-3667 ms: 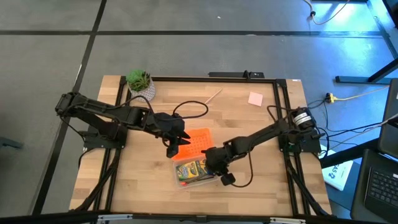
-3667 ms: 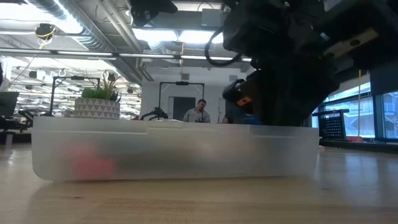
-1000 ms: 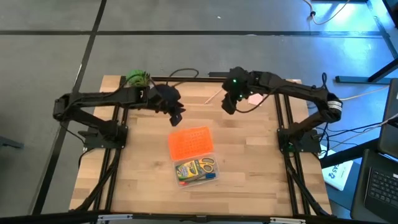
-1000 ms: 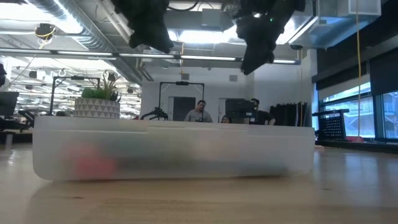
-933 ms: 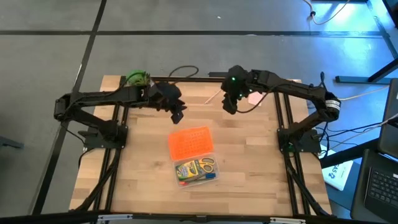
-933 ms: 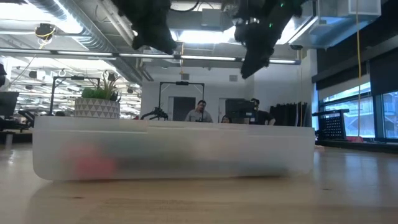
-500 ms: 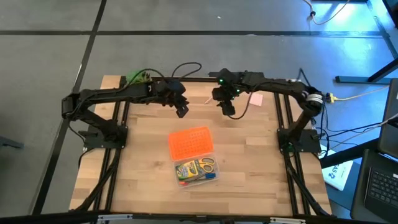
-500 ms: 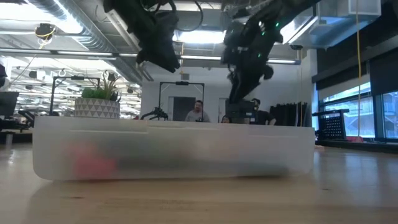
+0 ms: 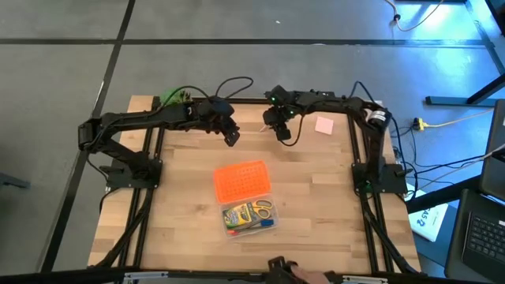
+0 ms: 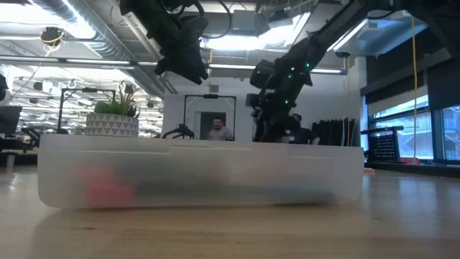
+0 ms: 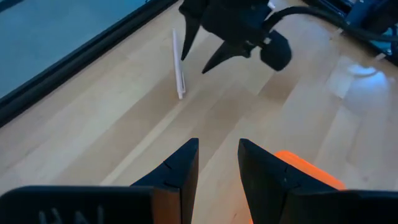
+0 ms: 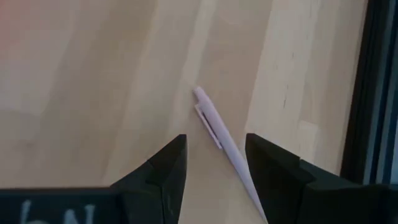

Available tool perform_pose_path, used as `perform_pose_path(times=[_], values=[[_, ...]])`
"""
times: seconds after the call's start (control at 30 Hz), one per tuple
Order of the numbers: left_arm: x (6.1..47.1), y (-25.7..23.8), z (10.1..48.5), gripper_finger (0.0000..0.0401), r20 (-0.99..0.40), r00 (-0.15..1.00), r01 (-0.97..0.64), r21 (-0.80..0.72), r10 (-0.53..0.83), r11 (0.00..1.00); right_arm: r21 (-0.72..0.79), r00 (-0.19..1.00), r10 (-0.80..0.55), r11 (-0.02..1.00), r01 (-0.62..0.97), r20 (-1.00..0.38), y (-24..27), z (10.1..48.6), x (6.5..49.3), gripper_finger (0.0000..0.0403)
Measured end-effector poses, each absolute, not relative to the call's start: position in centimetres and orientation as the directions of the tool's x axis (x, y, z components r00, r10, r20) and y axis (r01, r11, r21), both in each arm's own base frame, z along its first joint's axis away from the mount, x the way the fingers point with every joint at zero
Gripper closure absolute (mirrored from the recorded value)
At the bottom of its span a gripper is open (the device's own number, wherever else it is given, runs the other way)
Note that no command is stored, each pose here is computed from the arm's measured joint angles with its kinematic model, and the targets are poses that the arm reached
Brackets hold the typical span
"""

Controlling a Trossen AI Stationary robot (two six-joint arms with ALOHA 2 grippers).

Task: Pack school essentials
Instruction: Put the pink pen into the orange supply box

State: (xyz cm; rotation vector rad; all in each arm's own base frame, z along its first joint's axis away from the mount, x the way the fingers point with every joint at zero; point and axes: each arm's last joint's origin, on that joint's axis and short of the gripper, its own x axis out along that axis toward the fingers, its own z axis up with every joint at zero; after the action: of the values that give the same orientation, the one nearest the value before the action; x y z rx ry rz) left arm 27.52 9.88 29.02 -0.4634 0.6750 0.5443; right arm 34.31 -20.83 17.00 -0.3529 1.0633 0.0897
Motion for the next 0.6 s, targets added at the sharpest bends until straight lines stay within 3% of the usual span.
perform_pose_path(times=[0.17, 0.4, 0.6], values=[[27.5, 9.9, 29.0, 0.0296, -0.688, 0.653, -0.617, -0.241, 0.317, 0.749, -0.235, 0.465, -0.088, 0.935, -0.267, -0.881, -21.8, 15.6, 34.0, 0.0236], [27.5, 9.9, 29.0, 0.0296, -0.688, 0.653, -0.626, -0.255, 0.316, 0.737, -0.261, 0.539, -0.090, 0.933, -0.249, -0.837, -23.1, 15.4, 34.2, 0.0236], [27.5, 9.9, 29.0, 0.0296, -0.688, 0.653, -0.626, -0.255, 0.316, 0.737, -0.215, 0.579, -0.015, 0.936, -0.279, -0.815, -23.0, 15.2, 34.3, 0.0236]])
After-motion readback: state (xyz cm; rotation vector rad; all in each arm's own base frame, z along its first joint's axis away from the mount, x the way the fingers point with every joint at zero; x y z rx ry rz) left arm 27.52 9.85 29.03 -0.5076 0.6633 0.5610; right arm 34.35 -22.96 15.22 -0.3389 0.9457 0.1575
